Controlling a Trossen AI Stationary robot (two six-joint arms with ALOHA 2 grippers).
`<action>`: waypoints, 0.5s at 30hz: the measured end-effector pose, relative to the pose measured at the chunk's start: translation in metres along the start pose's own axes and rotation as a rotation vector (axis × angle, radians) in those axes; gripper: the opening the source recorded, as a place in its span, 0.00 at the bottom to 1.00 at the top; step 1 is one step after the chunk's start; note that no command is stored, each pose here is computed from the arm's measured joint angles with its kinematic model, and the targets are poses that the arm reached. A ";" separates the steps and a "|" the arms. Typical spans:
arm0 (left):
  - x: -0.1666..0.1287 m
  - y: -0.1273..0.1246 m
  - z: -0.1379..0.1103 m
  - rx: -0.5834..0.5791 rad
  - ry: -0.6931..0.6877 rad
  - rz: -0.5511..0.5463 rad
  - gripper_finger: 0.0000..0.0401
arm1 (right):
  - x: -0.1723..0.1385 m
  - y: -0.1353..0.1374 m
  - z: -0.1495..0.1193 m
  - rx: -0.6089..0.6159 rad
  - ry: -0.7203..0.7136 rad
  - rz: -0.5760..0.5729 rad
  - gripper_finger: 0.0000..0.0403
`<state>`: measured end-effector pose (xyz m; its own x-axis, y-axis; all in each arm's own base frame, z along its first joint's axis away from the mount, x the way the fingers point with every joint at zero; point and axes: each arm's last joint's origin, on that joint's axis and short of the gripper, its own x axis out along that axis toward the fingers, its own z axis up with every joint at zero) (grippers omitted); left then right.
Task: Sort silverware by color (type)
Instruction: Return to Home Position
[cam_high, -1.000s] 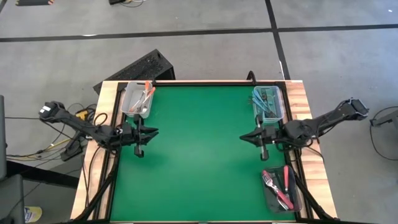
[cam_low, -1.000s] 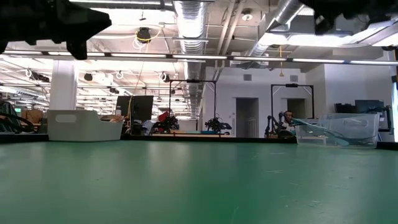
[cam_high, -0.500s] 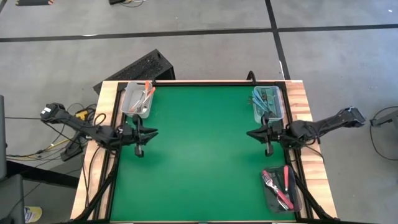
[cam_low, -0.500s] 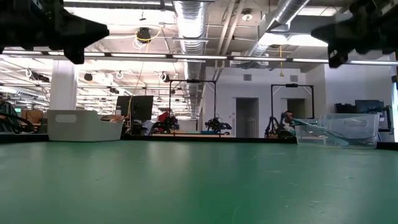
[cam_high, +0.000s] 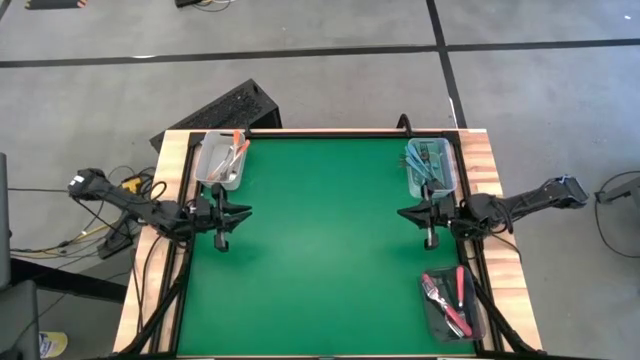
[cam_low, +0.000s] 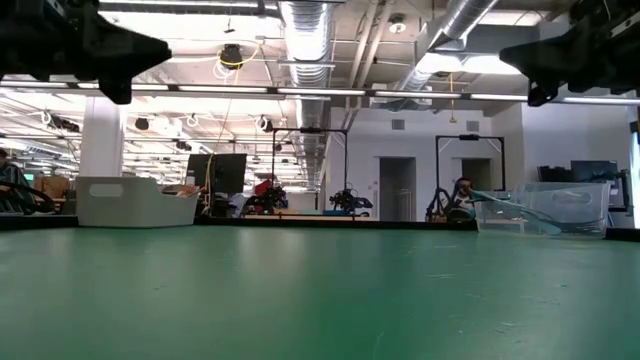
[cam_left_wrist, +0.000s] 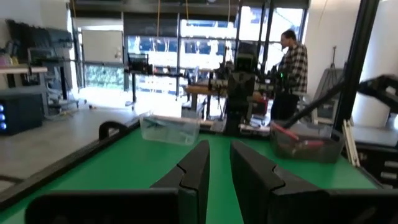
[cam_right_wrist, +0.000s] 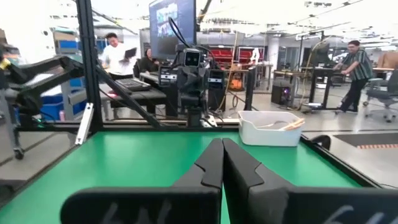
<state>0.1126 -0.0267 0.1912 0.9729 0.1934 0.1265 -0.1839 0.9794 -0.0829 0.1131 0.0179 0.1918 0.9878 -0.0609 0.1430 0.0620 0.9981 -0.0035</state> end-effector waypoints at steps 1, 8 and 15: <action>-0.001 0.001 -0.001 0.000 0.013 0.000 0.13 | 0.000 0.000 0.000 -0.006 0.004 -0.003 0.05; -0.009 0.006 -0.008 -0.035 0.088 0.011 0.13 | 0.000 -0.001 -0.002 0.013 0.013 -0.008 0.05; -0.017 0.010 -0.005 -0.055 0.053 0.008 0.13 | -0.001 -0.002 -0.013 0.083 0.046 -0.037 0.05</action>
<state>0.0952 -0.0199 0.1838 0.9777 0.1967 0.0737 -0.1853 0.9729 -0.1383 0.1137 0.0162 0.1788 0.9907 -0.0962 0.0958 0.0883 0.9926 0.0836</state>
